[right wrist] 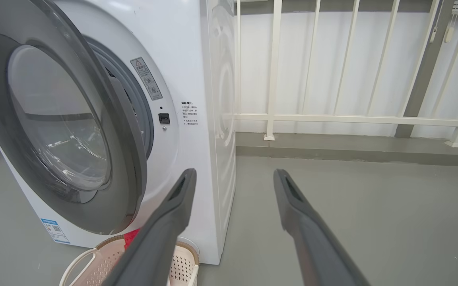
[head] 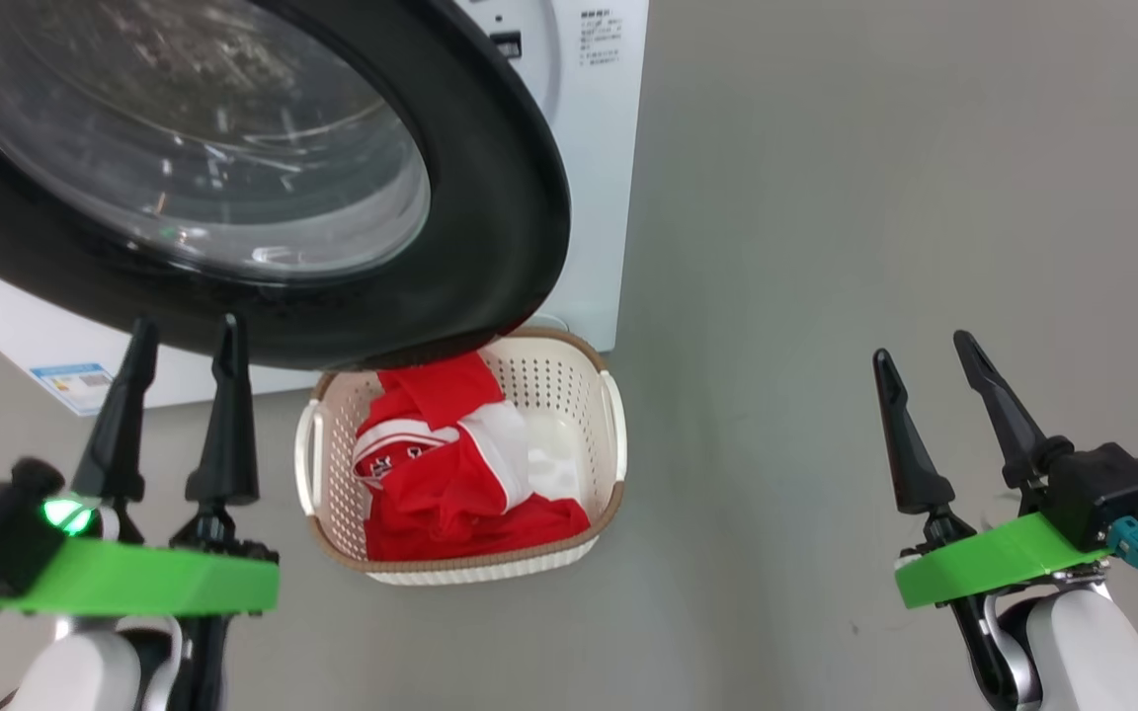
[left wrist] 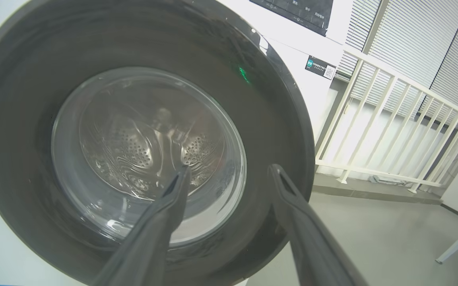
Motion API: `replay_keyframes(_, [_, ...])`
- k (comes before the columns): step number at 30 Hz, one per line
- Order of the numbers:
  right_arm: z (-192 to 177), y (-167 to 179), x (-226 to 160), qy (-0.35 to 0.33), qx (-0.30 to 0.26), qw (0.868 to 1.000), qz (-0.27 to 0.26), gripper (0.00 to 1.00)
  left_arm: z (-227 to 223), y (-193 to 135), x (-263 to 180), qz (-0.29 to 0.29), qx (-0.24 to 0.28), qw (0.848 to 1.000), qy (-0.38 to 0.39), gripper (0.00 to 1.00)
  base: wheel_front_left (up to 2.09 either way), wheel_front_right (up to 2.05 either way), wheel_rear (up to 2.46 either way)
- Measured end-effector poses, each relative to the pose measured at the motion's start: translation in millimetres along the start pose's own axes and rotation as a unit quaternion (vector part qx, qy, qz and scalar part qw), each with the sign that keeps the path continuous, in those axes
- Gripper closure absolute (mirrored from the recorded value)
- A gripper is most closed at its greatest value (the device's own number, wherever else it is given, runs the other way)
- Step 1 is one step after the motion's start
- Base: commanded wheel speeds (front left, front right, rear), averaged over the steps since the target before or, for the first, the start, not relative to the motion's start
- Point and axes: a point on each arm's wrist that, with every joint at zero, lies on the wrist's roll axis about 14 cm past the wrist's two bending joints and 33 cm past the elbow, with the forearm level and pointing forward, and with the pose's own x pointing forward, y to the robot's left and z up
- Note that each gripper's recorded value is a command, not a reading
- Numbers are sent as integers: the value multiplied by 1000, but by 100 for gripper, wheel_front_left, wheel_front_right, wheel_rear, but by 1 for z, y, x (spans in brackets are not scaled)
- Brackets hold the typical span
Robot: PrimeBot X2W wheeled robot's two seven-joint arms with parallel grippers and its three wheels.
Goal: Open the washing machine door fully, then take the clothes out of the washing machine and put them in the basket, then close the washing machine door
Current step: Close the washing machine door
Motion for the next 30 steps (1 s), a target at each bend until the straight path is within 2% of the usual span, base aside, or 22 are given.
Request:
replay_keyframes(3, [6,-1,-6,-7,0,1000,-2,0,19,-8,-9,-12,52,998,-30,0,0,0,0])
replay_keyframes(10, [12,-2,-20,-12,-5,1000,-5,0,9,-16,-44,-12,101,995,-16,0,0,0,0])
replay_keyframes(16, [15,-2,-32,-14,-5,1000,-8,0,-11,-6,-74,13,121,992,21,0,0,0,0])
replay_keyframes(21, [16,-1,-42,-14,-7,1000,-6,0,-19,-3,-90,12,143,989,40,0,0,0,0])
replay_keyframes(30, [22,4,-51,-23,-6,1000,-1,0,-13,-1,-102,20,147,988,34,0,0,0,0])
